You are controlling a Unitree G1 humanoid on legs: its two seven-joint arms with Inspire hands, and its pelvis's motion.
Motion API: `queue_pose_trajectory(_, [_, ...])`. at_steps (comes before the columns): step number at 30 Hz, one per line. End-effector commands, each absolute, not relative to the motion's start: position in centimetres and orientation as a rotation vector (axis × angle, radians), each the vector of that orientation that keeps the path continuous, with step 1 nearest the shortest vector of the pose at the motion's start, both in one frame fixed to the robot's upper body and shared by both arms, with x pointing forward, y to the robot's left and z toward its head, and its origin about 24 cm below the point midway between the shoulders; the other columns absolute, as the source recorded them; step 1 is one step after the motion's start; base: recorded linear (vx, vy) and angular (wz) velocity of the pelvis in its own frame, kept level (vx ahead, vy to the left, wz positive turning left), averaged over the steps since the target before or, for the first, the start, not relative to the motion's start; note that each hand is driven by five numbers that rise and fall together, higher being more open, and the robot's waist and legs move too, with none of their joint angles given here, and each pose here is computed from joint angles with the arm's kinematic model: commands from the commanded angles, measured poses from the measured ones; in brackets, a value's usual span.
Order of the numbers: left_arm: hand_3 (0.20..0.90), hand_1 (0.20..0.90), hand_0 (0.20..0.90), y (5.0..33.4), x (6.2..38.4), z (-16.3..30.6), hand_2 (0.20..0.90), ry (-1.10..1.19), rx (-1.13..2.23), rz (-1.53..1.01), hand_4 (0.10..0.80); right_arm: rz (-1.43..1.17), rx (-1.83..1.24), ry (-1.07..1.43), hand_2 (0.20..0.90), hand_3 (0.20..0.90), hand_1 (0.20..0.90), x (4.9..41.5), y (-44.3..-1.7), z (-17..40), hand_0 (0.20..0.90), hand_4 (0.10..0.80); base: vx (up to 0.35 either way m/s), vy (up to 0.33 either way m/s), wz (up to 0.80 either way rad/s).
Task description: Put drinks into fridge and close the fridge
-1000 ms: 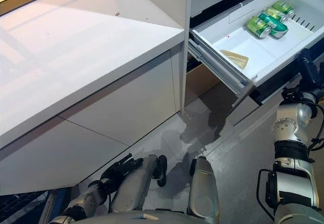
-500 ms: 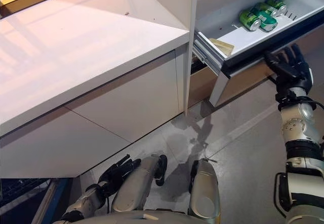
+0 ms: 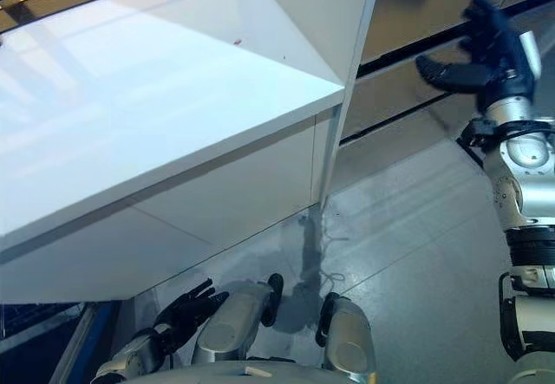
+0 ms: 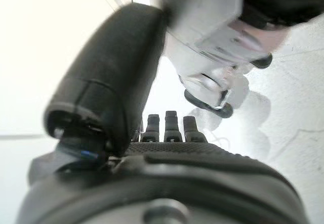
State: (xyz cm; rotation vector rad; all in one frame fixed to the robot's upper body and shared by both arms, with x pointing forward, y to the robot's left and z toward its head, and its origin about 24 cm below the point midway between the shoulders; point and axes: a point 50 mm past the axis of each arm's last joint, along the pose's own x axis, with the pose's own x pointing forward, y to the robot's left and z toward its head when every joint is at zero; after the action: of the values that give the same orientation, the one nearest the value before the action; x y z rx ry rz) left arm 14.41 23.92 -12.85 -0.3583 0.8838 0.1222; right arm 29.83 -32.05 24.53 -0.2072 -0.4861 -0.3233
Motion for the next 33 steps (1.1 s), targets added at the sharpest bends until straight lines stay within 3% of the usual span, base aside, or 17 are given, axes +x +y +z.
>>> queue_pose_trajectory(1, [0.900,0.900,0.900,24.8,14.4,-12.4,0.900,0.850,-0.336,0.111,0.800,-0.430,-0.218,-0.667,0.900,0.900,0.900,27.4,-32.8,26.0,0.900,0.800,-0.066,0.030,-0.38])
queue_pose_trajectory(10, [0.900,0.900,0.900,24.2,14.6,-12.7,0.900,0.847,-0.339,0.110,0.800,-0.521,0.087,-0.281,0.900,0.900,0.900,25.9,-35.7,13.0,0.900,0.800,-0.070,0.005,-0.30])
queue_pose_trajectory(15, [0.900,0.900,0.900,24.2,13.9,-13.2,0.900,0.899,-0.314,0.134,0.800,-0.502,0.392,0.061,0.900,0.900,0.900,24.5,-35.1,3.7,0.900,0.800,-0.089,0.011,-0.10])
queue_pose_trajectory(17, [0.900,0.900,0.900,24.3,13.8,-13.3,0.900,0.908,-0.310,0.141,0.800,-0.497,0.412,0.117,0.900,0.900,0.900,24.1,-34.8,2.5,0.900,0.800,-0.072,0.014,-0.02])
queue_pose_trajectory(20, [0.900,0.900,0.900,24.9,12.3,-14.0,0.900,0.981,-0.281,0.184,0.800,-0.527,0.494,0.422,0.900,0.900,0.900,20.7,-33.2,-4.5,0.900,0.800,-0.102,0.034,0.02])
queue_pose_trajectory(25, [0.900,0.900,0.900,25.3,9.7,-15.1,0.900,1.075,-0.296,0.268,0.800,-0.515,0.456,0.748,0.900,0.900,0.900,15.5,-30.6,-10.6,0.900,0.800,-0.021,0.012,-0.01])
queue_pose_trajectory(33, [0.900,0.900,0.900,24.5,6.7,-16.2,0.900,1.222,-0.186,0.197,0.800,-0.431,0.461,1.174,0.900,0.900,0.900,7.5,-25.2,-16.0,0.900,0.800,-0.017,0.002,-0.01])
